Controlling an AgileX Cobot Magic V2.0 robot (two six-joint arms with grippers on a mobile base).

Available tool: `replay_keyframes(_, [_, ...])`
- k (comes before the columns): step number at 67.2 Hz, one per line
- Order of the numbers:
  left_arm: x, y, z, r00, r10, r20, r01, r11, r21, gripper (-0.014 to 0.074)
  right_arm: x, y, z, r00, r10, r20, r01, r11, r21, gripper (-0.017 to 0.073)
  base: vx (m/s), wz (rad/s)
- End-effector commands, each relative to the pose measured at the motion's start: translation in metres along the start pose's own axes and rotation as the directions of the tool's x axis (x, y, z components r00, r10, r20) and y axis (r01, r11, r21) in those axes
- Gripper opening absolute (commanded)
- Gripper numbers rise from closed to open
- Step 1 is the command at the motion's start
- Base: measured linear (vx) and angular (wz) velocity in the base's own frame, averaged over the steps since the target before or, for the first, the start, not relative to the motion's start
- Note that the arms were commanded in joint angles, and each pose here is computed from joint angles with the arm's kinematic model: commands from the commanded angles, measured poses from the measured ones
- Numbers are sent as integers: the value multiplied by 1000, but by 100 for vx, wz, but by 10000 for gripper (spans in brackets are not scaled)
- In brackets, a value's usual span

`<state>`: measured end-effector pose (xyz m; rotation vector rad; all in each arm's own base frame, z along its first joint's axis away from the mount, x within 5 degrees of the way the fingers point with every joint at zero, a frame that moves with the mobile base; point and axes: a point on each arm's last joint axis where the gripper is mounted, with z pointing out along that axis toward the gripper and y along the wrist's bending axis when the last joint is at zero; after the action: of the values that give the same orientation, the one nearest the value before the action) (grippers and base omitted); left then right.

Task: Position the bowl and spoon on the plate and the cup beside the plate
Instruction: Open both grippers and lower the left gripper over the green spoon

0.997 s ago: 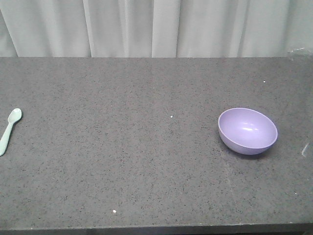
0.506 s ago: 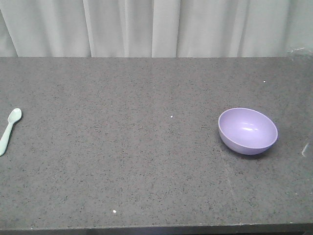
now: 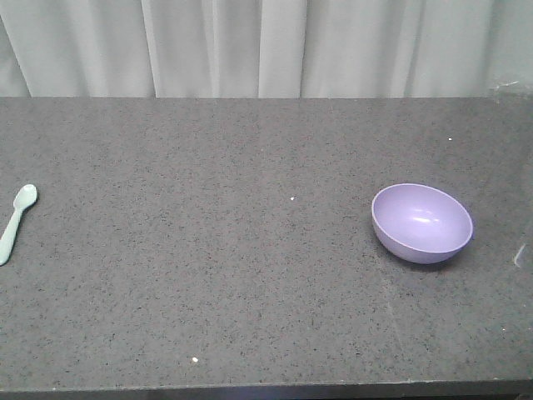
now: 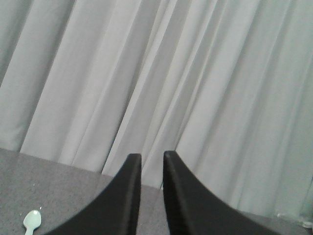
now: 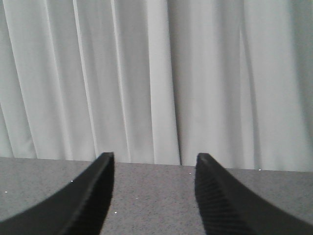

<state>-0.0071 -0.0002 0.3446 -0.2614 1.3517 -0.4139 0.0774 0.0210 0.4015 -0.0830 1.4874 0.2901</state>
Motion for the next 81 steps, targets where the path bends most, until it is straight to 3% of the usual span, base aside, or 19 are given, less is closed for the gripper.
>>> replay_keyframes(1, [-12,-8,-8,998,-48,43,45,997,56,249,-12,-2,6,998,37,59,-37,999,11,526,0,0])
replay_keyframes(7, [-13,-12,-8,991,-123,45,118,988,99,351,-12,-2,8,998,40,50,-40,999,12,589,0,0])
replay_keyframes(14, [-14,-15,-8,979,-199,32,193,972,137,431,-12,-2,8,998,45,51,-45,999,11,594,0,0])
replay_keyframes(25, [-17,-17,8,984,-169,-50,173,981,87,443,-12,-2,8,998,47,51,-47,999,10,591,0,0])
replay_keyframes(28, [-20,-18,20,985,-134,-106,141,988,56,443,-12,-2,8,998,48,50,-48,999,9,591,0,0])
replay_keyframes(33, [-28,-21,41,979,-25,-203,28,1000,14,443,-11,-2,9,998,48,43,-48,999,5,591,0,0])
replay_keyframes(39, [-44,-26,72,943,112,-312,-126,992,-26,443,-10,-1,9,998,48,32,-48,999,-2,591,0,0])
replay_keyframes(45, [-59,-28,107,898,211,-385,-255,965,-67,443,-9,0,9,999,46,19,-46,999,-8,591,0,0])
replay_keyframes(53, [-83,-27,153,831,326,-451,-424,896,-134,443,-7,1,9,999,46,0,-46,999,-19,591,0,0])
replay_keyframes(66, [-87,-17,220,729,389,-564,-569,802,-182,443,-5,2,9,999,45,-27,-45,998,-35,591,0,0])
replay_keyframes(81, [-67,-4,286,667,367,-648,-604,776,-182,432,-3,3,8,998,44,-46,-46,998,-46,591,0,0])
